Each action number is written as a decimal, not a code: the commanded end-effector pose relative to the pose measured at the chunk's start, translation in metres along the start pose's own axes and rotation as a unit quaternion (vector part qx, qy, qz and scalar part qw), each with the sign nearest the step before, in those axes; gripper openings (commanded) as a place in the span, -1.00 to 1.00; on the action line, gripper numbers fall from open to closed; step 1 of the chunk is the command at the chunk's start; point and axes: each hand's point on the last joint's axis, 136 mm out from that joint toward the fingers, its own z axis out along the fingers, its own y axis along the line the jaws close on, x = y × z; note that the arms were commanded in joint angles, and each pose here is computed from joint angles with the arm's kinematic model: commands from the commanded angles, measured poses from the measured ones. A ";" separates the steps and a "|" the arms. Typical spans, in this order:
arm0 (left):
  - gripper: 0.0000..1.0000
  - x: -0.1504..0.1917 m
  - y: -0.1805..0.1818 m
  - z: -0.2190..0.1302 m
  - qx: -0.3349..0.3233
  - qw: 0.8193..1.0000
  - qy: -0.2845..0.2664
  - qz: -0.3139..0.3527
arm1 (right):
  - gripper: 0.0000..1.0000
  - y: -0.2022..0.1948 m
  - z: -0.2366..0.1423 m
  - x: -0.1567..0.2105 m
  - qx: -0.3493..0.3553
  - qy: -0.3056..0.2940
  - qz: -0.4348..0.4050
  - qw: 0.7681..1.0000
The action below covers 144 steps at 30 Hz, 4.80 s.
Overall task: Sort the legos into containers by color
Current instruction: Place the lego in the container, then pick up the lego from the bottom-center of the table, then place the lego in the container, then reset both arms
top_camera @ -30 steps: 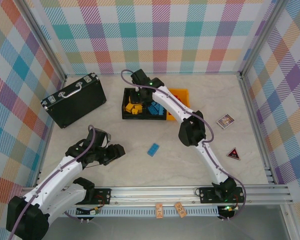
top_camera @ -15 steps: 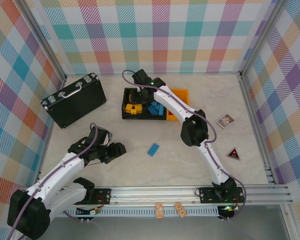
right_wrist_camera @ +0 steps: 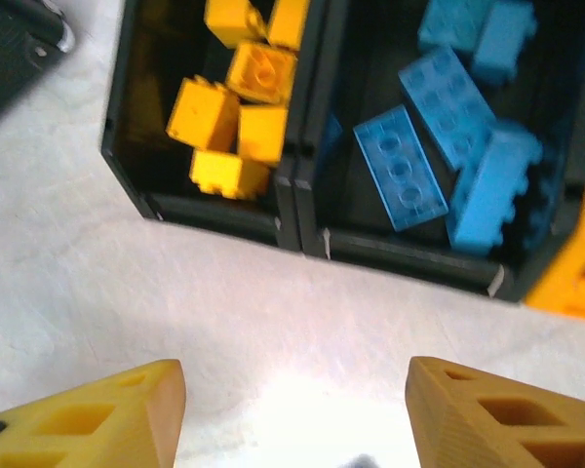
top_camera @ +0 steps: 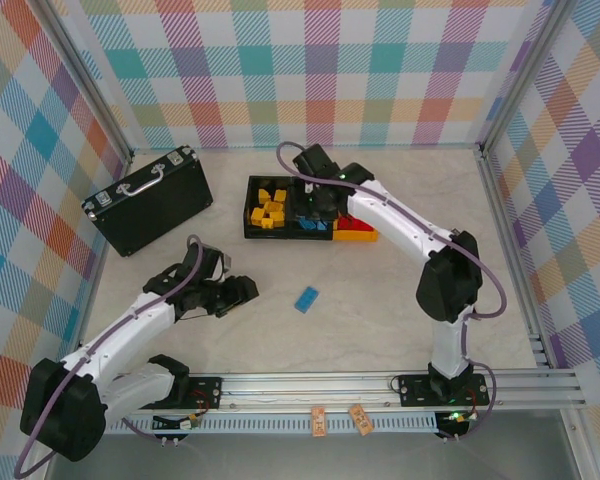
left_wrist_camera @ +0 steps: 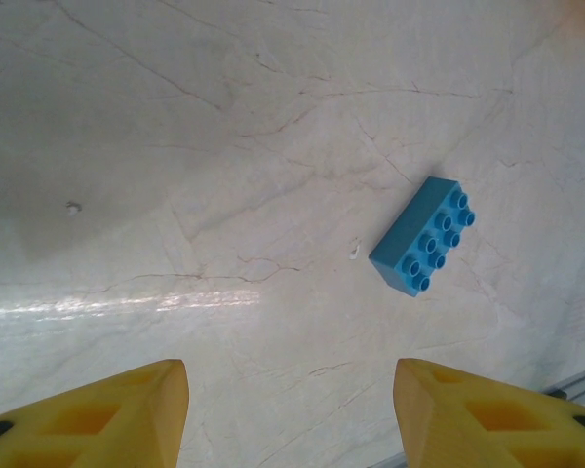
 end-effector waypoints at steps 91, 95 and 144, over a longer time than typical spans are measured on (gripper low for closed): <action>0.12 -0.057 -0.063 0.027 0.041 0.999 -0.023 0.022 | -0.46 -0.044 0.092 -0.091 -0.040 0.051 0.111 0.992; 0.11 -0.055 -0.060 0.028 0.035 0.999 -0.021 0.020 | -0.45 -0.038 0.104 -0.095 -0.063 0.049 0.111 0.991; 0.99 -0.161 -0.092 0.004 -0.052 0.970 -0.200 0.130 | 0.98 -0.129 -0.049 -0.001 0.032 -0.109 -0.009 0.993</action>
